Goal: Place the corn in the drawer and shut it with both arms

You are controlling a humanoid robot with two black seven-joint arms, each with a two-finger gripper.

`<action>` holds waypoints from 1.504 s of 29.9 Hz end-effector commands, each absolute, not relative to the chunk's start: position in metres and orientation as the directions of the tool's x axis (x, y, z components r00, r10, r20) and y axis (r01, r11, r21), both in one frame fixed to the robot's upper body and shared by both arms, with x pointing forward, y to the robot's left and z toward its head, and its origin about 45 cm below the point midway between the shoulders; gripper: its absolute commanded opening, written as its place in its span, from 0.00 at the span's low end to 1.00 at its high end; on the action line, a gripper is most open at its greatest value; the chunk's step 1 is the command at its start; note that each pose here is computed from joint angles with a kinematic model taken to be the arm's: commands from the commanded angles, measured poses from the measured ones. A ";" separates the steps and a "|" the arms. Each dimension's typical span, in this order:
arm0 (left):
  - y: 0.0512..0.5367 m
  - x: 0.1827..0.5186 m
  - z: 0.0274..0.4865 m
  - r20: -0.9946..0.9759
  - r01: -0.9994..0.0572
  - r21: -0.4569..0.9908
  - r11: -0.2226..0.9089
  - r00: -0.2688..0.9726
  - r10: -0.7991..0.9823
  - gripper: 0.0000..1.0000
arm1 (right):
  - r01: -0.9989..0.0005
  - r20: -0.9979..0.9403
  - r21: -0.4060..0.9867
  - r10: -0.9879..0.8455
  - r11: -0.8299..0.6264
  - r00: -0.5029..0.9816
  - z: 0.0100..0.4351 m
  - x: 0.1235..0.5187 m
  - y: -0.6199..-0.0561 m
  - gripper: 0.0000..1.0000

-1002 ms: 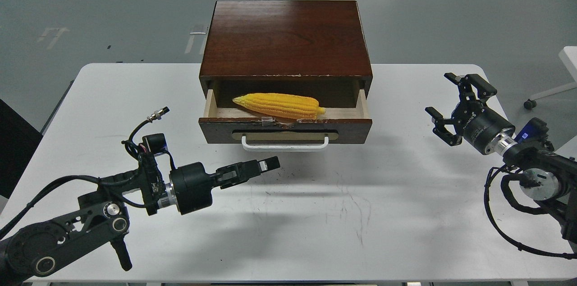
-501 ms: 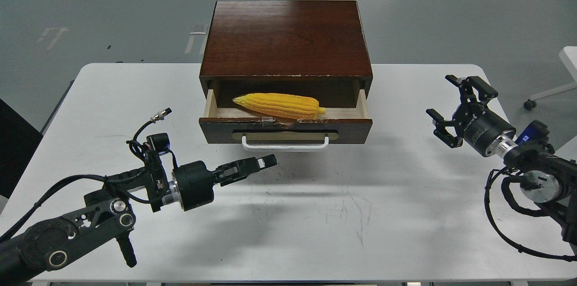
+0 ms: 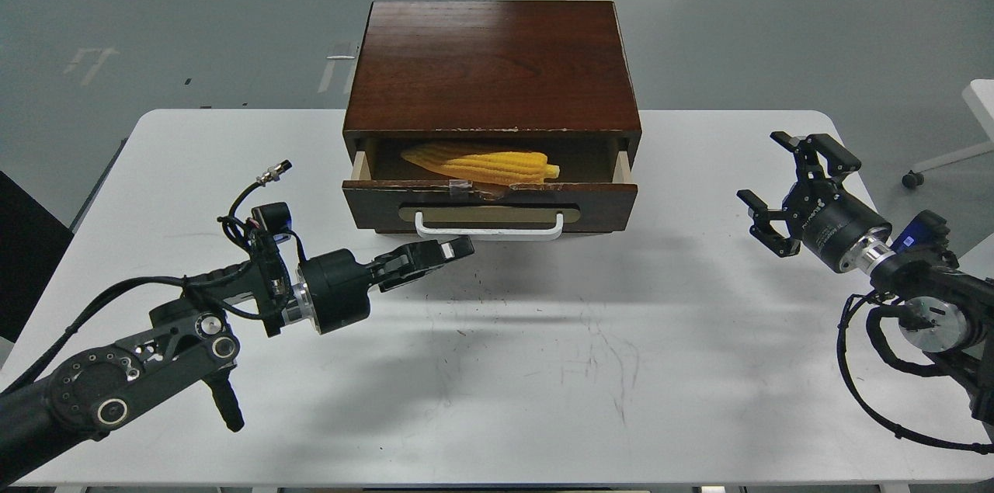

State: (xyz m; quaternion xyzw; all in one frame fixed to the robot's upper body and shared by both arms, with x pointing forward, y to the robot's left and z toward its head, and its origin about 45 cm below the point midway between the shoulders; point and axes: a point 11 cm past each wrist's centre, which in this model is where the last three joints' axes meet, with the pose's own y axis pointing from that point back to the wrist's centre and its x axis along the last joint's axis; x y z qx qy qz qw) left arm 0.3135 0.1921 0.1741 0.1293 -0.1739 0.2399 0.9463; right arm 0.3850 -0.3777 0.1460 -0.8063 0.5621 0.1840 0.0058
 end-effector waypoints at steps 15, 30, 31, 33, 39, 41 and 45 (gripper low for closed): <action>0.192 0.346 0.159 0.395 -0.560 0.188 0.807 0.795 0.460 0.00 | -0.909 -0.304 0.202 -0.905 -0.365 0.296 0.144 0.383 -0.379 0.96; 0.188 0.364 0.167 0.387 -0.586 0.165 0.793 0.778 0.494 0.00 | -0.907 -0.309 0.213 -0.906 -0.363 0.291 0.139 0.379 -0.380 0.96; 0.189 0.364 0.167 0.388 -0.586 0.166 0.793 0.778 0.493 0.00 | -0.907 -0.309 0.212 -0.906 -0.363 0.290 0.139 0.379 -0.380 0.96; 0.188 0.364 0.167 0.387 -0.586 0.165 0.794 0.779 0.494 0.00 | -0.907 -0.309 0.212 -0.906 -0.363 0.290 0.139 0.379 -0.380 0.96; 0.188 0.366 0.169 0.387 -0.594 0.158 0.789 0.772 0.504 0.00 | -0.907 -0.309 0.212 -0.906 -0.363 0.290 0.139 0.379 -0.380 0.96; 0.189 0.366 0.169 0.388 -0.597 0.160 0.786 0.770 0.507 0.00 | -0.907 -0.309 0.213 -0.906 -0.363 0.291 0.139 0.379 -0.380 0.96; 0.189 0.368 0.166 0.381 -0.607 0.165 0.778 0.766 0.517 0.00 | -0.908 -0.309 0.213 -0.906 -0.361 0.289 0.139 0.379 -0.381 0.96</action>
